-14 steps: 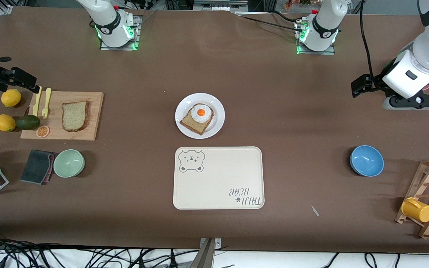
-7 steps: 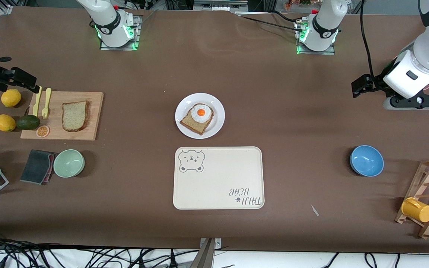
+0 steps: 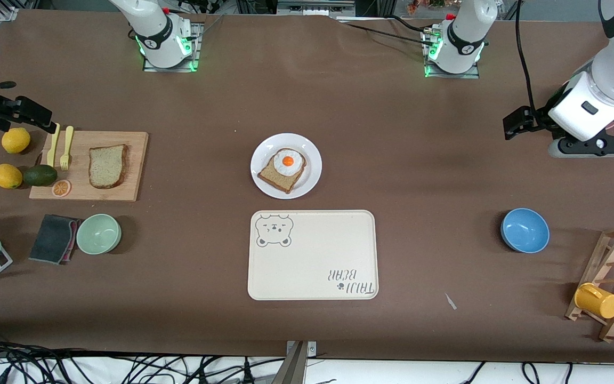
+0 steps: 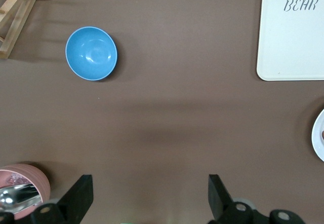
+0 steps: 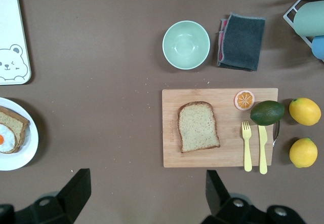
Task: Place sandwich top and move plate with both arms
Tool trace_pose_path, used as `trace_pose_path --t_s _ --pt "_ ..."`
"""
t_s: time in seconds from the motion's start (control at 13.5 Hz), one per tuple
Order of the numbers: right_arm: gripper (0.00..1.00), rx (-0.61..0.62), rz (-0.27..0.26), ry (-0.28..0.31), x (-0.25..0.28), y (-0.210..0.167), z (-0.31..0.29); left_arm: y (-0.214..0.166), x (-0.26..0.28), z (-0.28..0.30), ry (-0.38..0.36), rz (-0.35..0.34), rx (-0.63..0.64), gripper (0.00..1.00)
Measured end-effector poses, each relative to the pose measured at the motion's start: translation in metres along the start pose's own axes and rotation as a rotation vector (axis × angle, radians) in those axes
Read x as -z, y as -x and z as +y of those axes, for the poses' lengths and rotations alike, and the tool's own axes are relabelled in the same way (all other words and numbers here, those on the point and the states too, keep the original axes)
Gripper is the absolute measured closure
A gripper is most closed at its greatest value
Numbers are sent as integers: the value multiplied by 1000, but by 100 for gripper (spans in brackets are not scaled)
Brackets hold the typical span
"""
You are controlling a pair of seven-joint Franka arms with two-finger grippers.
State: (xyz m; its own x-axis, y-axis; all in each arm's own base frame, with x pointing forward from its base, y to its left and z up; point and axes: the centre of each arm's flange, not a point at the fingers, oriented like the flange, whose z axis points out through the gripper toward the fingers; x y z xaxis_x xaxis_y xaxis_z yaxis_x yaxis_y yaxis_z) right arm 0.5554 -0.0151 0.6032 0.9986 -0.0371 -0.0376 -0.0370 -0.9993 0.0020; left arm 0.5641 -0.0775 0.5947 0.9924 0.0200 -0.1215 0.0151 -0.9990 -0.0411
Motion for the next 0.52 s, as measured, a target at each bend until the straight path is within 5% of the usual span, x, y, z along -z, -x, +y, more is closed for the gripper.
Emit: trace_pose_path --t_s 0.52 --pt "0 -6 -37 1 -22 -12 4 0 0 0 8 -2 1 0"
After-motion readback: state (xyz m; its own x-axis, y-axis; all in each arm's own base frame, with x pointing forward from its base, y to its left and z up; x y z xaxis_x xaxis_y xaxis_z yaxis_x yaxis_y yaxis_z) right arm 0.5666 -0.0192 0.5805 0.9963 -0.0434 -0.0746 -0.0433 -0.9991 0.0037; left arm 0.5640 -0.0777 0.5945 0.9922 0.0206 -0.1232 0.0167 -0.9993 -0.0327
